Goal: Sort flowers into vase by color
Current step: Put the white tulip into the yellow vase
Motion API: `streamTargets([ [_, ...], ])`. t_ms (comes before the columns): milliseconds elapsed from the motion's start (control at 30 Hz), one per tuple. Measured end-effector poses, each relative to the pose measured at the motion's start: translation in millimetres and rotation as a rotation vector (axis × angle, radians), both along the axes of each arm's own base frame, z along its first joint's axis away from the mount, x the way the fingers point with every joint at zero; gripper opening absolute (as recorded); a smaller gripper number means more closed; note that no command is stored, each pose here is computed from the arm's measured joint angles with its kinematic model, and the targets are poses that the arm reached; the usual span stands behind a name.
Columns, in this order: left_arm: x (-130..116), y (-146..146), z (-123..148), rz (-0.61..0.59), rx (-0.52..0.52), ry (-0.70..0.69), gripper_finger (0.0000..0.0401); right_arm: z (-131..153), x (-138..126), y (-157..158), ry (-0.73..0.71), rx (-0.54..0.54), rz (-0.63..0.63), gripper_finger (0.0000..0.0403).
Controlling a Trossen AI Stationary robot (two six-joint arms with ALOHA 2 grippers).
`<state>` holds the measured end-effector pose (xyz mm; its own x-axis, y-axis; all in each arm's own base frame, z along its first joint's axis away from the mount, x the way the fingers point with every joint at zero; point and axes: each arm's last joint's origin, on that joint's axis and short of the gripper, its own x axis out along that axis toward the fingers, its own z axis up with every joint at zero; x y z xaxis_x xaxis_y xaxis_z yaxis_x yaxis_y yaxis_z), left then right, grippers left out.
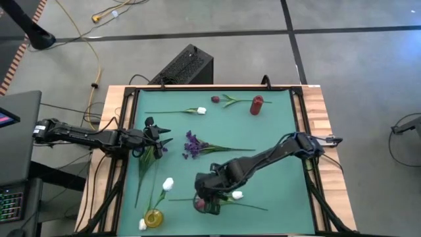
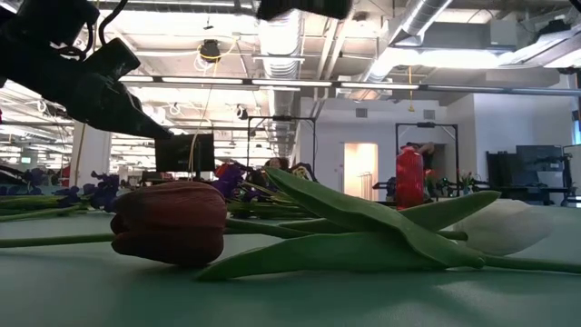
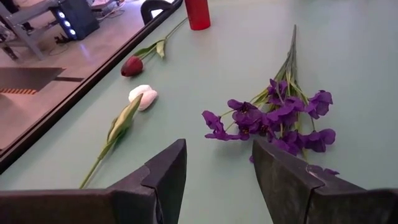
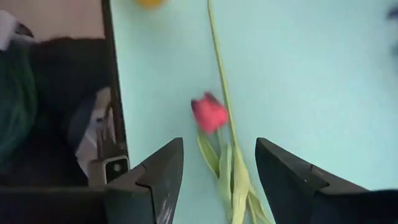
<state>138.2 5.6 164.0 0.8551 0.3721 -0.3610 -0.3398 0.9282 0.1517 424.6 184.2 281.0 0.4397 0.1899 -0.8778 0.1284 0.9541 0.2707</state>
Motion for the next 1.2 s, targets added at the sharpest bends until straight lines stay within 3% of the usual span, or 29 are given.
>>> streamTargets([
  [200, 0, 0, 0, 0.001, 0.000, -0.001, 0.0174, -39, 10, 9, 0.088, -0.050, 0.043, 0.0211],
  [433, 0, 0, 0, 0.002, -0.002, -0.002, 0.0174, -74, 22, -9, 0.193, -0.105, 0.049, 0.0190],
  [667, 0, 0, 0, 0.002, -0.003, 0.001, 0.0174, -84, 27, -18, 0.243, -0.049, 0.050, 0.0180],
  [933, -2, 0, -4, 0.004, -0.008, 0.037, 0.0174, -80, 35, -12, 0.143, -0.018, 0.076, 0.0180],
  [1200, -2, 0, -4, 0.004, -0.009, 0.044, 0.0174, -104, 40, -10, 0.180, -0.008, 0.081, 0.0179],
])
